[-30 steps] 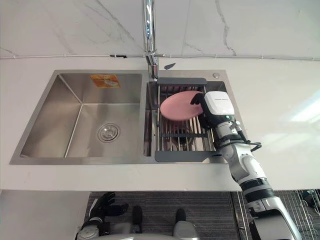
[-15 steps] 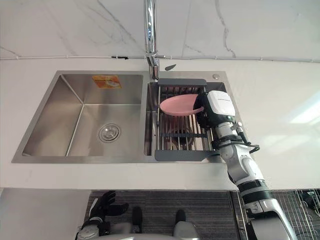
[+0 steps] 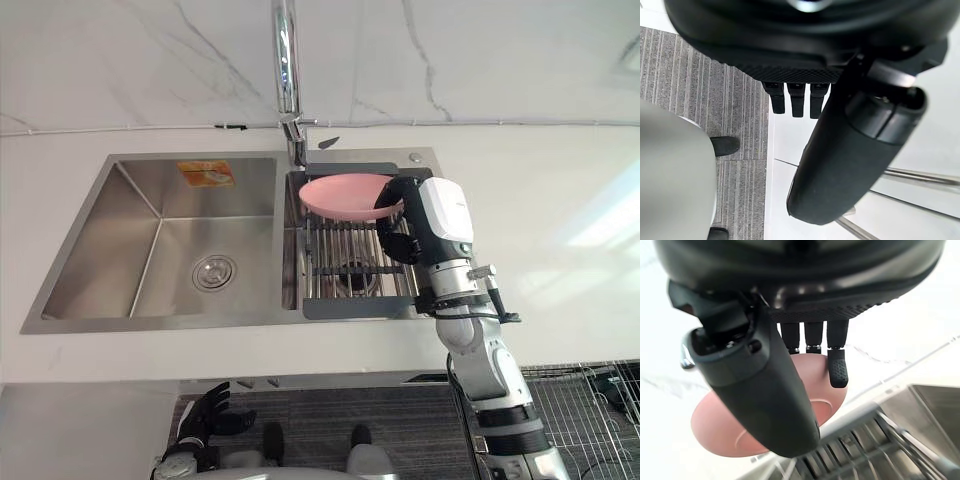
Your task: Walk over to the sink, pick up the cup, carry it to the dishwasher, place the cup inside the dishwasher, then close the dishwasher door
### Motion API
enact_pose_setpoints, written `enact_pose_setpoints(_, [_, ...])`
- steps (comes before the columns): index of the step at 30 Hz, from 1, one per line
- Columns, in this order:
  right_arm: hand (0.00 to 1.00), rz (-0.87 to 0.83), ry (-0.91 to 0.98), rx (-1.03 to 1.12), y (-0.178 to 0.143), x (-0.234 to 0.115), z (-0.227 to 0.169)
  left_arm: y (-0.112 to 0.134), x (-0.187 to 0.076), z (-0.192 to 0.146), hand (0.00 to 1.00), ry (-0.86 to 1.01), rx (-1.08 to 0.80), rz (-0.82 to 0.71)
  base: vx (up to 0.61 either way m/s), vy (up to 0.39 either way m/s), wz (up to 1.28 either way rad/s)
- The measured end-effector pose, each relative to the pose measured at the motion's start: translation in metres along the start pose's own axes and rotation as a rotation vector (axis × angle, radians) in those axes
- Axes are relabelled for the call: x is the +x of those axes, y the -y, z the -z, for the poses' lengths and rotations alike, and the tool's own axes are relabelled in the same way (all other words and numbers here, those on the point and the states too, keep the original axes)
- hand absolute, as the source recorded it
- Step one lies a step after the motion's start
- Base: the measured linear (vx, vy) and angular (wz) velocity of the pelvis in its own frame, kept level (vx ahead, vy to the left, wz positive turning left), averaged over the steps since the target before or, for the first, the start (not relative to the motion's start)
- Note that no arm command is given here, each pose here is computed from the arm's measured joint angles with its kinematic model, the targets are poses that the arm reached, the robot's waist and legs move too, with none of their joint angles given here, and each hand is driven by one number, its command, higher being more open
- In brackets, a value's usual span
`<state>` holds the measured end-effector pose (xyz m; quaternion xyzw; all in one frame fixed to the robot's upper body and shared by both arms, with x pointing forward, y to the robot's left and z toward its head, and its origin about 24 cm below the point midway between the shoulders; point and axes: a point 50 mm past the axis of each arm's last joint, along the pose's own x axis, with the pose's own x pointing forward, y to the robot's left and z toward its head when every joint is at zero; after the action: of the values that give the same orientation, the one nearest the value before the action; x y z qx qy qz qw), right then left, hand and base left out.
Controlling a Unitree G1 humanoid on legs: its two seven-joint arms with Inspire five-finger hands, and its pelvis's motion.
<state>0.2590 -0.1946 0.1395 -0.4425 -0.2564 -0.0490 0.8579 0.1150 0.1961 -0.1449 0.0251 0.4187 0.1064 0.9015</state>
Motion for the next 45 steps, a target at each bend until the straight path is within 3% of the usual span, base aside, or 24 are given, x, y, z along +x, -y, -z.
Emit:
enact_pose_setpoints(17, [0.3, 0.074, -0.135, 0.114, -0.001, -0.054, -0.008, 0.002, -0.001, 0.007, 0.9, -0.035, 0.048, 0.018, -0.02, -0.006, -0.01])
enact_pose_setpoints(33, [0.3, 0.169, 0.014, 0.068, 0.021, -0.037, -0.025, 0.009, 0.004, -0.001, 0.9, -0.023, 0.097, 0.053, -0.05, -0.003, -0.03])
enact_pose_setpoints(45, [0.3, 0.119, 0.046, -0.002, 0.011, -0.033, -0.032, 0.004, 0.01, -0.01, 0.9, -0.015, 0.031, -0.003, -0.1, 0.126, -1.01])
